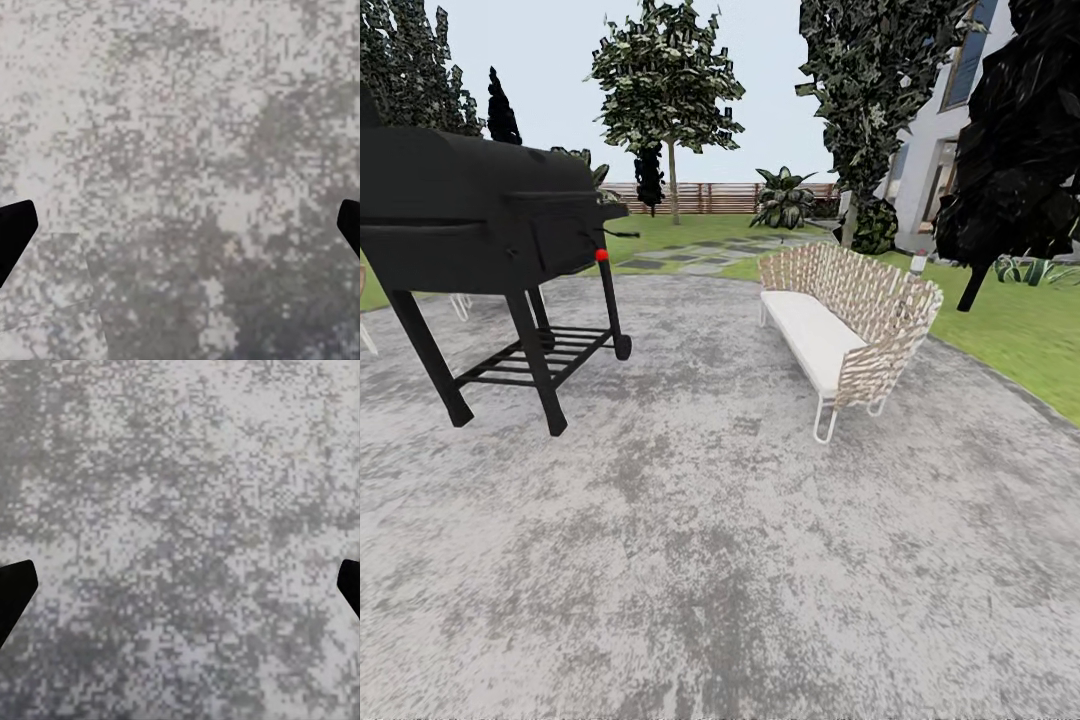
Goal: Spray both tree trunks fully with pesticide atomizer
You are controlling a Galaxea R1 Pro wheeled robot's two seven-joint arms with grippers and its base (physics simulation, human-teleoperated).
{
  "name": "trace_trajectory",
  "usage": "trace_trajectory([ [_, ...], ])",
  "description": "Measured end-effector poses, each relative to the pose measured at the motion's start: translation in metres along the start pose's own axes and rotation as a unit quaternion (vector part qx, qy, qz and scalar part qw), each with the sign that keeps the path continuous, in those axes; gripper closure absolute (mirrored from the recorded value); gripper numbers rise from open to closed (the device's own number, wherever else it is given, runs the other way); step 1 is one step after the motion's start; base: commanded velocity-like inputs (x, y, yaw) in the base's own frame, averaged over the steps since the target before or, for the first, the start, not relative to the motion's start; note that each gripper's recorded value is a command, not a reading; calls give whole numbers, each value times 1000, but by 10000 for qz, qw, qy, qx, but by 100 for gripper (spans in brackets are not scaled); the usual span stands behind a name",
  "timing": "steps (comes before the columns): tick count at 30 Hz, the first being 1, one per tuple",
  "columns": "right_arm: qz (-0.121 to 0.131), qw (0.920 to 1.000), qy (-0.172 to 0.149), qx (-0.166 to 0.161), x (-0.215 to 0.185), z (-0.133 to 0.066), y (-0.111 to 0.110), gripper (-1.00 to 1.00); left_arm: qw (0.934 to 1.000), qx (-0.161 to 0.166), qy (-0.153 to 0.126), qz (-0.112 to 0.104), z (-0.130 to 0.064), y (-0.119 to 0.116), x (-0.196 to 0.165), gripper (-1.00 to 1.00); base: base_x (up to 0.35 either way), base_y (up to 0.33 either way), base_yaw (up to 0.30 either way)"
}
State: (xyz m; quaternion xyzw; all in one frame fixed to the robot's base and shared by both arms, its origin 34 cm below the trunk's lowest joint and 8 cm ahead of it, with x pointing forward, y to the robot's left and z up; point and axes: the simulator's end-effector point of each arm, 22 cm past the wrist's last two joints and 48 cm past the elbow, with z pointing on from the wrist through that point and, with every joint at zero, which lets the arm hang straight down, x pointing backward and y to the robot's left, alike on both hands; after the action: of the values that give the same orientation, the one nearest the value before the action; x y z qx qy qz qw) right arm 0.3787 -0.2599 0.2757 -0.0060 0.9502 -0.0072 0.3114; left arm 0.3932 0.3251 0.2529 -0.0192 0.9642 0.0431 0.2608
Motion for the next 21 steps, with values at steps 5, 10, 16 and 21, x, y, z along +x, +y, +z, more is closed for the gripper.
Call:
trace_trajectory([
  [5, 3, 10000, 0, 3, 0, 0, 0, -100, 10000, -12, -4, 43, 0, 0, 0, -100, 25, 9, 0],
  [10, 5, 10000, 0, 1, 0, 0, 0, -100, 9999, -76, -64, -9, 0, 5, -3, -100, 229, 92, 0],
  [16, 2, 10000, -1, -6, 0, 0, 1, -100, 9998, -84, -201, -13, 0, 5, -9, -100, 319, 75, 0],
  [21, 2, 10000, 1, 0, 0, 0, 0, -100, 9997, -83, -221, -12, 0, 5, -9, -100, 335, 11, 0],
])
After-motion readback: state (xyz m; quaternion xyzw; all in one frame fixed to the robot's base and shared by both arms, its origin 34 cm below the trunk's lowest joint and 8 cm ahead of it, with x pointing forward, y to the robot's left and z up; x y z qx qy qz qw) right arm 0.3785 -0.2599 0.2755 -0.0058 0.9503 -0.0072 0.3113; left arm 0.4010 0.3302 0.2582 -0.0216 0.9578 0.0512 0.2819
